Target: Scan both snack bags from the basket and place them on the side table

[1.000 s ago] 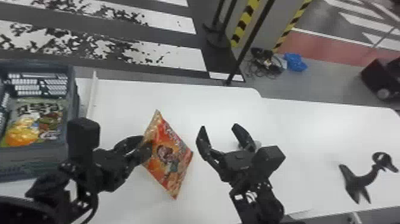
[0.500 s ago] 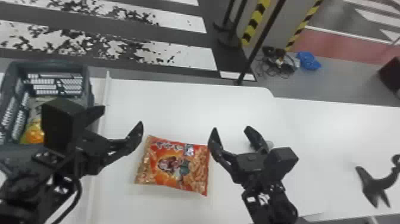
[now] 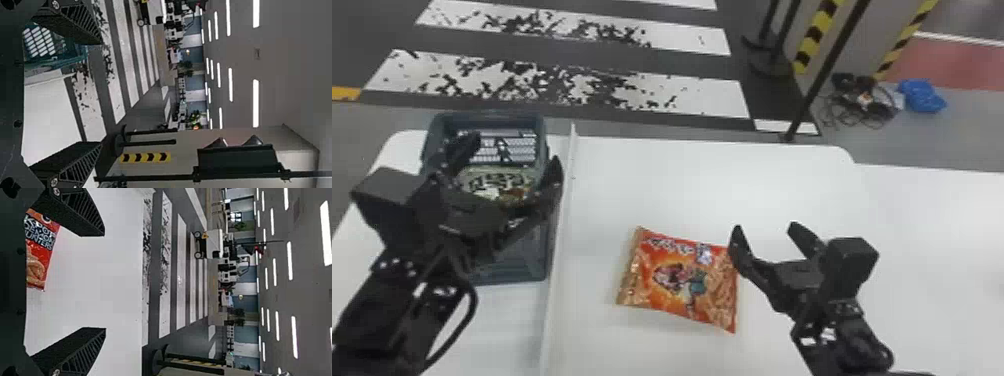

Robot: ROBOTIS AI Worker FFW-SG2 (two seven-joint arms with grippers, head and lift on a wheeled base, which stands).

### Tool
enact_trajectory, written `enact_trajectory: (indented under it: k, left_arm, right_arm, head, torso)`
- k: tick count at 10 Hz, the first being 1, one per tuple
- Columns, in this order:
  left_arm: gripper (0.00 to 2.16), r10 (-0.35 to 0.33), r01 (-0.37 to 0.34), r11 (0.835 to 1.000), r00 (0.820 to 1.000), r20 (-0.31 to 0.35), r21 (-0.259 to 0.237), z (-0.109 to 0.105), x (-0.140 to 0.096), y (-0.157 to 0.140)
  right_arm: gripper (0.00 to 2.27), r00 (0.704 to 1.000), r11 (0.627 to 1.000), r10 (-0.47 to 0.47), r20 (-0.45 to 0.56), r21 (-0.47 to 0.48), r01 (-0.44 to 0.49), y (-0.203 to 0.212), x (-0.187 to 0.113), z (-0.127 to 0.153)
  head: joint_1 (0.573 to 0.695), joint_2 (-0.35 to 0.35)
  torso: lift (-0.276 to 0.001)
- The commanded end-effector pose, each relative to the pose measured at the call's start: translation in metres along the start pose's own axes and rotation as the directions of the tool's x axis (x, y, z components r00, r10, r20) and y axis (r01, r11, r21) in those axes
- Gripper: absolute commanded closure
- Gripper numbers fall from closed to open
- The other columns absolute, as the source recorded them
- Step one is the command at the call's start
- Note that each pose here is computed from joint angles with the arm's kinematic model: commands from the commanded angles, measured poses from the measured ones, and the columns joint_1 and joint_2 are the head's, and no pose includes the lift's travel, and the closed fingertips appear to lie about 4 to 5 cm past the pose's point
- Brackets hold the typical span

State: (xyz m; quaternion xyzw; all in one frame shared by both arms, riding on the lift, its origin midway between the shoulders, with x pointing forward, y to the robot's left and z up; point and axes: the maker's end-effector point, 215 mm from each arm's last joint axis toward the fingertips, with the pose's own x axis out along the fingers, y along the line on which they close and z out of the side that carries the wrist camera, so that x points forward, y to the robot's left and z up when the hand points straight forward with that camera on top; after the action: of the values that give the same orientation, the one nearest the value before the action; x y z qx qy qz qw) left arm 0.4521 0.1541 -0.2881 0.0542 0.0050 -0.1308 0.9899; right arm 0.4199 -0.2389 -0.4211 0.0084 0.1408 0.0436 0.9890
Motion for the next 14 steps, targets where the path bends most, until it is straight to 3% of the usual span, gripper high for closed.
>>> enact_trajectory:
  k: [1,3,5,6,8,10,12,14]
  left_arm:
    - [0.09,0.05,-0.05,0.999,0.998,0.028,-0.005,-0.002,-0.015,0.033]
    - [0.1,0.107,-0.107,0.994,0.994,0.006,-0.017,-0.014,-0.038,0.073]
    - [0.1,0.136,-0.136,0.99,0.991,-0.004,-0.031,-0.021,-0.056,0.096]
    - [0.1,0.143,-0.143,0.989,0.99,-0.014,-0.03,-0.025,-0.061,0.104]
    - [0.1,0.128,-0.129,0.991,0.991,-0.035,-0.044,-0.036,-0.062,0.104]
    - [0.1,0.121,-0.124,0.991,0.991,-0.055,-0.048,-0.046,-0.063,0.103]
    - [0.1,0.118,-0.121,0.991,0.991,-0.067,-0.052,-0.052,-0.063,0.102]
    - [0.1,0.111,-0.116,0.992,0.99,-0.082,-0.056,-0.06,-0.063,0.1]
  right_arm:
    - [0.06,1.0,1.0,0.0,0.0,0.001,0.0,0.0,0.005,0.004]
    - [0.07,0.999,1.0,0.001,-0.038,0.014,-0.001,-0.006,0.016,0.002]
    - [0.09,0.993,0.994,0.019,-0.115,0.106,-0.006,-0.023,0.03,-0.009]
    - [0.09,0.97,0.984,0.045,-0.241,0.177,-0.002,-0.025,0.03,-0.037]
    - [0.08,0.869,0.941,0.143,-0.473,0.337,0.029,-0.025,0.016,-0.088]
    - [0.08,0.794,0.876,0.278,-0.54,0.482,0.022,-0.006,0.01,-0.104]
    - [0.08,0.755,0.815,0.378,-0.536,0.579,0.003,0.016,0.012,-0.106]
    - [0.08,0.709,0.783,0.436,-0.554,0.622,0.005,0.029,0.011,-0.113]
  head:
    - [0.695,-0.118]
    - [0.695,-0.068]
    - [0.695,-0.008]
    - [0.695,0.004]
    - [0.695,0.011]
    - [0.695,0.02]
    - [0.695,0.047]
    - [0.695,0.072]
  torso:
    - [-0.075]
    - [-0.075]
    - [-0.075]
    - [-0.075]
    - [-0.075]
    - [-0.075]
    - [-0.075]
    - [-0.075]
